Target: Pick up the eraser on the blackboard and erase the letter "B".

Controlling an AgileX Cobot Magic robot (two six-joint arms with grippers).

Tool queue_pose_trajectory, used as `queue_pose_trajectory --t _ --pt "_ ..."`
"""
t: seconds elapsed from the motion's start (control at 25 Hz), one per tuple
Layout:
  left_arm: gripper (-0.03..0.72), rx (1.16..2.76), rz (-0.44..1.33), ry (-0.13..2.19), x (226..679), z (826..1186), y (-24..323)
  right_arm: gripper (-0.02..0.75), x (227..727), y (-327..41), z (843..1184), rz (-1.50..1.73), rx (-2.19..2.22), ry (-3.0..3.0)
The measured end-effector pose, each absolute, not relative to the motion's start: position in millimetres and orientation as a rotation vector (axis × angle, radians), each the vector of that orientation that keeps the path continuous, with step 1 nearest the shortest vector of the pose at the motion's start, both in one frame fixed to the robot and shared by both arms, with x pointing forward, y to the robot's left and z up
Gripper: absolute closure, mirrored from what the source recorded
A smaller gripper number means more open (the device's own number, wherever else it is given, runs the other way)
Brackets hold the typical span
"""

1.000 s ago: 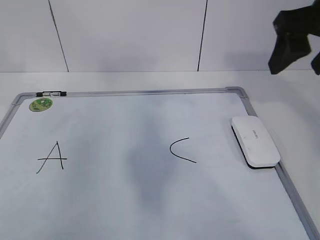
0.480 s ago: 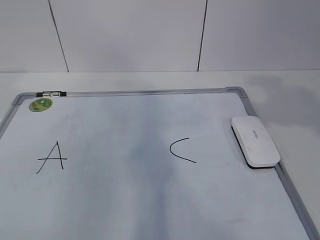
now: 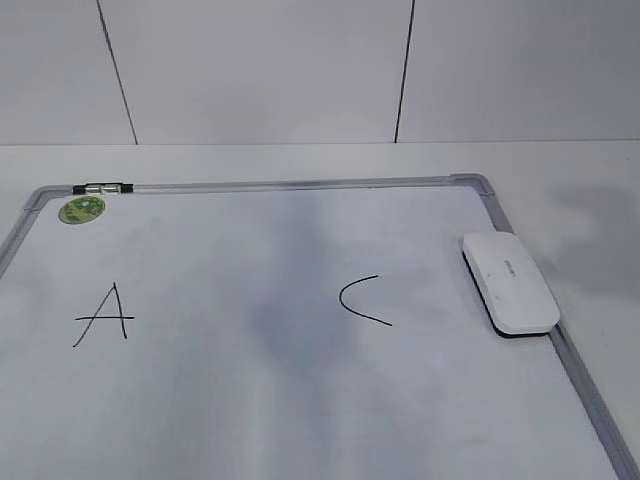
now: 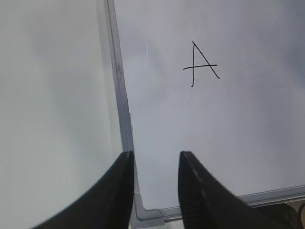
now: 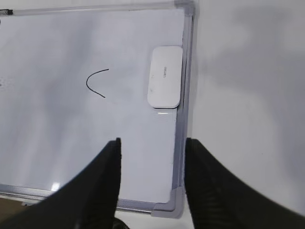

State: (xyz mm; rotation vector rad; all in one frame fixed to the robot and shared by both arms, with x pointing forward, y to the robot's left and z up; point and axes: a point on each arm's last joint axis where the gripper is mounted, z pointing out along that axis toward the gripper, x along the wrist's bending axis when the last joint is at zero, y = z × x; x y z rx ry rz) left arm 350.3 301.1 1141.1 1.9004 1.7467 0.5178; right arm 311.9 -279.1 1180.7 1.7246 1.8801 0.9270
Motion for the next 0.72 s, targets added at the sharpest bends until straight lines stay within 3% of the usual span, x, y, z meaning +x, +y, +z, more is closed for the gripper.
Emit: queue_pose_trajectory --t 0.44,0.72 --pt "0.445 1.829 0.658 1.55 264 1105 281 0.417 287 -292 1177 0.92 1.667 1.799" --pt "0.446 1.856 0.702 1.441 243 1087 277 0.417 277 -294 1158 0.902 1.672 1.809"
